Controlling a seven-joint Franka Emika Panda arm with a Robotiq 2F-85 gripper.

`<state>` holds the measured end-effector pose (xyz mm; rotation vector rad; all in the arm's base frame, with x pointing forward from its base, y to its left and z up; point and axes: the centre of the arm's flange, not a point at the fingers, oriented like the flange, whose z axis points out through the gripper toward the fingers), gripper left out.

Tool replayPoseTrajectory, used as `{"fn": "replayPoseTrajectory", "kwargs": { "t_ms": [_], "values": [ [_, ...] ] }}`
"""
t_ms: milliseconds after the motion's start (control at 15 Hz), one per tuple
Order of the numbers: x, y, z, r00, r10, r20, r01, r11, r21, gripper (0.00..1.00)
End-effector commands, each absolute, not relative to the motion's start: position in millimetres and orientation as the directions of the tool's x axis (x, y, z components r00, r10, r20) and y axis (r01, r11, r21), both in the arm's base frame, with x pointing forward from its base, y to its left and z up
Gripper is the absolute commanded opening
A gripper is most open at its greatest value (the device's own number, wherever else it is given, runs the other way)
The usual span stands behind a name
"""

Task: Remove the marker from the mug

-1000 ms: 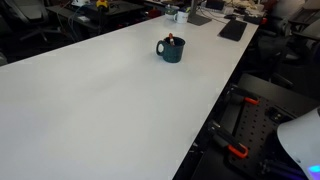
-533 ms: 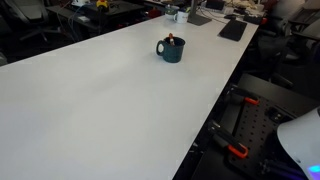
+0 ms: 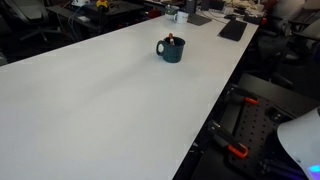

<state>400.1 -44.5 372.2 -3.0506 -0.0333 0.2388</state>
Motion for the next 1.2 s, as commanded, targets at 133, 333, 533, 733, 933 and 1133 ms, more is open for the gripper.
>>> {"fn": "replayPoseTrajectory", "kwargs": {
  "t_ms": [133, 333, 533, 733, 933, 1133],
  "values": [
    [431.0, -101.1, 345.5, 0.979, 0.010, -0.201, -0.024, -0.985, -0.168, 1.00],
    [445.5, -128.4, 337.4, 0.976, -0.012, -0.215, -0.059, -0.975, -0.214, 1.00],
    [468.7, -158.0, 336.3, 0.974, -0.090, -0.209, -0.140, -0.960, -0.242, 1.00],
    [489.1, -184.9, 337.4, 0.969, -0.161, -0.189, -0.208, -0.941, -0.267, 1.00],
    [502.3, -204.7, 333.8, 0.959, -0.219, -0.178, -0.262, -0.925, -0.274, 1.00],
    [517.7, -225.9, 322.4, 0.948, -0.253, -0.192, -0.301, -0.909, -0.287, 1.00]
  ]
}}
